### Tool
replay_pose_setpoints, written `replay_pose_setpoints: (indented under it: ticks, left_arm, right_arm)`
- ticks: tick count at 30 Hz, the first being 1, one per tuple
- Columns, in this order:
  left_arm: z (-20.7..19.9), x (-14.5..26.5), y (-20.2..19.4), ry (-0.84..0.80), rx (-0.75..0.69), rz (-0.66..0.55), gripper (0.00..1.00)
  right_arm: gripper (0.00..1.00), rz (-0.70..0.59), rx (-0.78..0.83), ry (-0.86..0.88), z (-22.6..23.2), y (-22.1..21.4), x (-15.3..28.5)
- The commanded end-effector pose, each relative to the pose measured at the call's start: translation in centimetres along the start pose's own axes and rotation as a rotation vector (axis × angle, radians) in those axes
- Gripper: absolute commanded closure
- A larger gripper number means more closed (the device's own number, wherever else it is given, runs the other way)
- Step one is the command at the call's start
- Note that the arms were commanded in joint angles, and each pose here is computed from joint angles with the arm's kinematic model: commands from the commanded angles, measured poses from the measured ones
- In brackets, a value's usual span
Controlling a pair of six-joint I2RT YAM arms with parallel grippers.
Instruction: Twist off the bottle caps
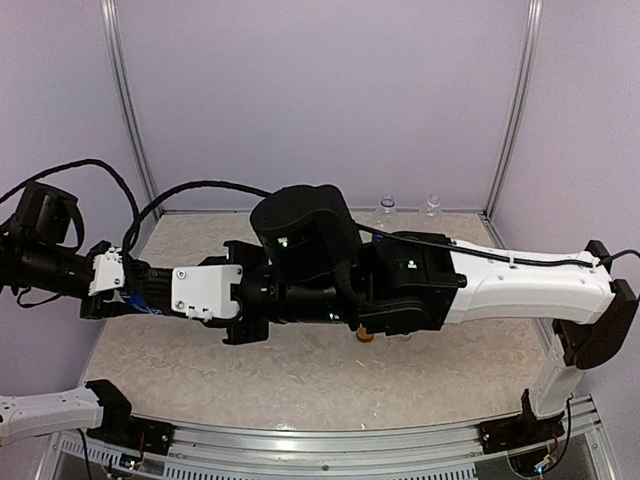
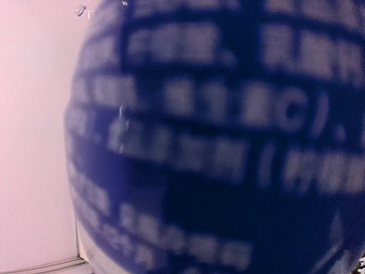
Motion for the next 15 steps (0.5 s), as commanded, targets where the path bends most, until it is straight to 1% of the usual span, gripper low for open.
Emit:
replay_pose_setpoints:
  ticks: [1,2,3,4,9,13,14,15]
  left_arm:
    - [-2.1,0.4,1.9,-0.202,0.038,-0.196,0.56]
    - [-2.1,0.3,1.8,-0.199,0.038,-0.194,0.56]
    - [-2.0,0.3,1.9,-0.195,0.034,-0.196,0.56]
    - [-2.0,0.2,1.8,-0.194,0.035,-0.195,0.56]
    - [-1.9,0.0,1.7,-0.177,0.038,-0.179,0.56]
    - [-1.5,-0.3,1.5,-0.141,0.042,-0.161,0.56]
    - [-1.3,-0.4,1.4,-0.126,0.043,-0.157,0.56]
    - [-1.1,-0.6,1.3,-0.112,0.049,-0.153,0.56]
  right_arm:
    - [1.0,0.181,0.527,-0.225,2.1,-1.8,-0.9]
    - [1.0,0.171,0.639,-0.249,2.6,-1.8,-0.8]
    - [1.0,0.168,0.694,-0.262,3.3,-2.2,-0.8]
    - [1.0,0.151,0.714,-0.282,3.3,-1.8,-0.8]
    - [1.0,0.178,0.737,-0.287,3.4,-1.8,-1.8]
    - [1.0,0.188,0.712,-0.344,3.2,-2.1,-1.9]
    - [0.92,0.181,0.689,-0.381,2.9,-1.9,-1.8]
    - [0.68,0.185,0.669,-0.405,2.7,-2.0,-1.7]
Point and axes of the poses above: each gripper's point midway between its finger pads, its own x axis back along the fingers, its own z axis along the line the jaws close on, y = z × x, the point moved 8 cm from there along x, back along the fingers
